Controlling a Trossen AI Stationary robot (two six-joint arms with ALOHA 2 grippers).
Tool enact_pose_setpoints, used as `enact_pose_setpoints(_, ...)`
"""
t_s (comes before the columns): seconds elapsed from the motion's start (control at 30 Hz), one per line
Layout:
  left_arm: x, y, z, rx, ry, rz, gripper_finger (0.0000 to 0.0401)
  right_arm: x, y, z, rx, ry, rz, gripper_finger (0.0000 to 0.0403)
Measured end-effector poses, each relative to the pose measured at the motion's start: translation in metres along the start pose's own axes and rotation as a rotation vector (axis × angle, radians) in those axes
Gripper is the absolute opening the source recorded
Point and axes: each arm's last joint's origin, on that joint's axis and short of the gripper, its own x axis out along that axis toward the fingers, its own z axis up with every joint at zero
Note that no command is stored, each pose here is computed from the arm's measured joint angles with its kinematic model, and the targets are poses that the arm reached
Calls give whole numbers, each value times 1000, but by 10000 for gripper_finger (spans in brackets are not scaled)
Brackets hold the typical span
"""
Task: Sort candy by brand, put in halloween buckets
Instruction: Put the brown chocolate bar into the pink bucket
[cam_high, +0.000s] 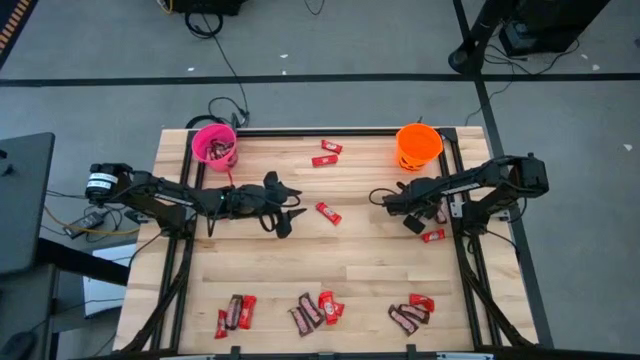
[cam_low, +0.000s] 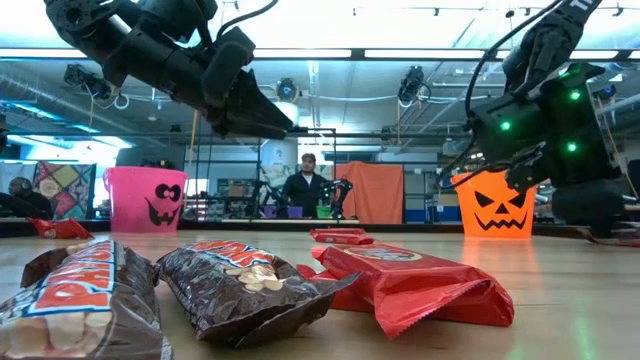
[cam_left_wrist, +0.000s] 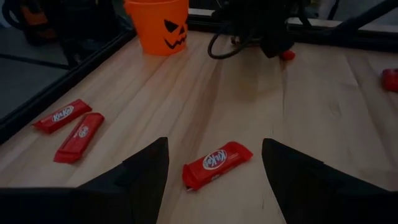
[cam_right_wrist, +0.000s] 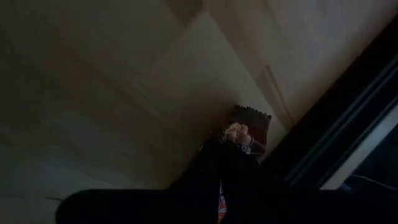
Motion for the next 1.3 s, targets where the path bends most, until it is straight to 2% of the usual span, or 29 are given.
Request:
enact_pose_setpoints(0.23,8,-2,-6,-15,6,1,261,-21,16,12,-35,-158,82,7)
enact_pose_setpoints(0.53,25,-5,-16,1,-15,-9,261,-66,60,30,-220,-576,320,5)
enact_pose_setpoints(0.67,31,-9,-19,39,-30,-83,261,-82,78,30,-361,-782,374,4)
enact_pose_setpoints(0.83,35,-13,-19,51,-84,-192,261,-100,91,31,-456,-1000,403,4)
enact_pose_setpoints(1.1,41,-21,-22,68,-147,-243,261,-131,98,39,-476,-1307,552,6)
enact_pose_setpoints(1.3,44,-23,-24,69,-162,-254,262,-143,98,41,-482,-1428,568,7)
